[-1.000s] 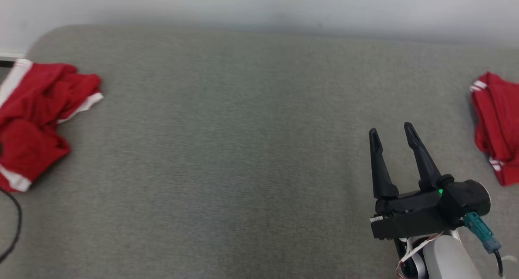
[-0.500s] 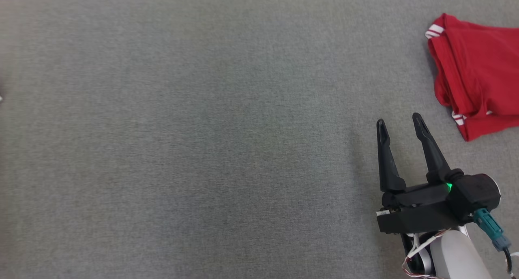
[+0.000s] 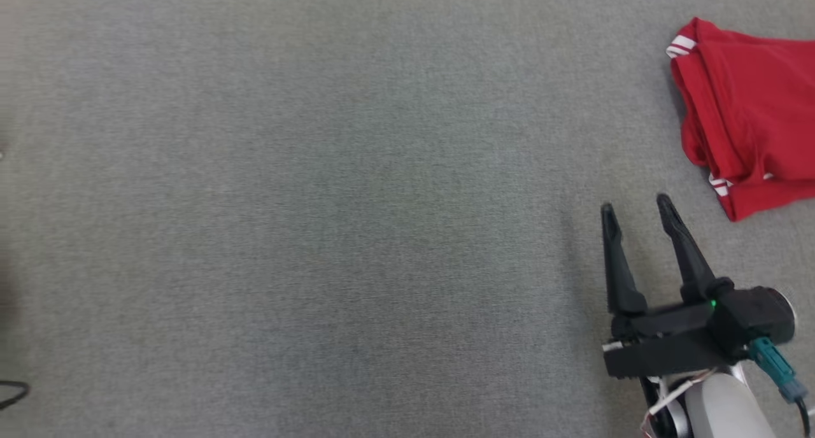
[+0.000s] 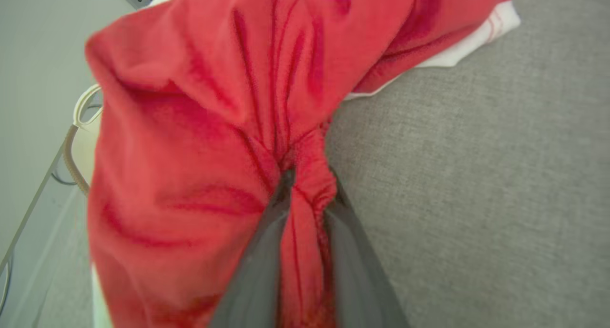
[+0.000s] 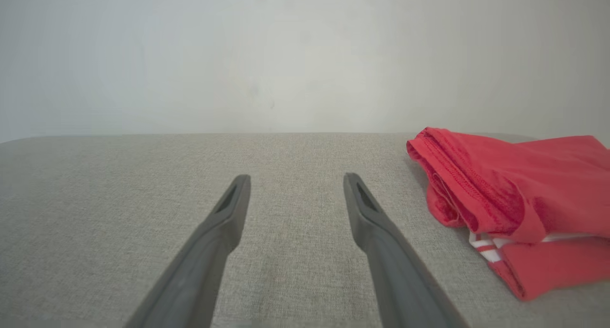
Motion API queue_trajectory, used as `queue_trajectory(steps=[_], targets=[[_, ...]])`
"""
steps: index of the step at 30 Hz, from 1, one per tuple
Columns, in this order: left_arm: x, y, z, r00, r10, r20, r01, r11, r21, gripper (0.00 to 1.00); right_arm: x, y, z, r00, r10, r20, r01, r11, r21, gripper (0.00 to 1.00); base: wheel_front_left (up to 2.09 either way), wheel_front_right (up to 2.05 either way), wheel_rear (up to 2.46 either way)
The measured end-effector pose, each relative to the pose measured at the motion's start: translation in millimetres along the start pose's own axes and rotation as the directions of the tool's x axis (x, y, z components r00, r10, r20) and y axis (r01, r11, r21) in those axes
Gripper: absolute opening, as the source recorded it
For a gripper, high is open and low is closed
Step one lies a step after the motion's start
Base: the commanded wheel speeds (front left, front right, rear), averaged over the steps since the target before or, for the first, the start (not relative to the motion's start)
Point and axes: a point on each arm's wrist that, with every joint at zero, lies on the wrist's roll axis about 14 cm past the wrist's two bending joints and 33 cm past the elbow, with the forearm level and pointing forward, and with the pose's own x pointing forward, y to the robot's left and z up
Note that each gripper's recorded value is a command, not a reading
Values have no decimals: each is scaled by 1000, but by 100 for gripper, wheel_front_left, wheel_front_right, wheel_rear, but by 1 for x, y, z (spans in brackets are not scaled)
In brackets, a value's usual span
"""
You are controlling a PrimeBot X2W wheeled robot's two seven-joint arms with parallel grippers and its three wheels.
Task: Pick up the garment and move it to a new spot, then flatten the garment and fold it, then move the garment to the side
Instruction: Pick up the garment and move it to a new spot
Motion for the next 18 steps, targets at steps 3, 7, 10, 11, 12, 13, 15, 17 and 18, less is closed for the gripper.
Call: queue_trajectory(steps=[3, 7, 10, 11, 12, 13, 15, 17, 18], targets=[[-8, -2, 7, 998, -17, 63, 18, 1000, -7, 0, -3, 1, -2, 1000, 6, -8, -5, 1000, 2, 100, 0, 0, 0], [-26, -7, 45, 978, -50, 203, 52, 999, -6, 0, 0, 9, 13, 999, 25, 31, -25, 1000, 8, 100, 0, 0, 0], [-46, -9, 84, 941, -79, 328, 79, 997, 13, 0, -2, 14, 22, 998, 34, 55, -34, 999, 10, 100, 0, 0, 0], [-54, -9, 95, 927, -86, 366, 85, 996, 16, 0, -3, 15, 26, 997, 34, 63, -35, 999, 14, 100, 0, 0, 0], [-62, -10, 107, 911, -91, 402, 91, 996, 19, 0, -5, 15, 29, 997, 33, 70, -35, 999, 17, 100, 0, 0, 0], [-70, -11, 119, 893, -101, 438, 96, 995, 35, 0, -7, 16, 31, 997, 32, 74, -34, 999, 22, 100, 0, 0, 0], [-96, -17, 154, 834, -135, 536, 122, 991, 59, 0, -12, 19, 37, 996, 33, 88, -35, 999, 27, 100, 0, 0, 0], [-115, -25, 177, 787, -166, 595, 145, 986, 83, 0, -15, 20, 43, 994, 29, 102, -33, 999, 33, 100, 0, 0, 0], [-125, -30, 187, 762, -183, 622, 153, 983, 102, 0, -17, 20, 45, 994, 25, 108, -30, 999, 39, 100, 0, 0, 0]])
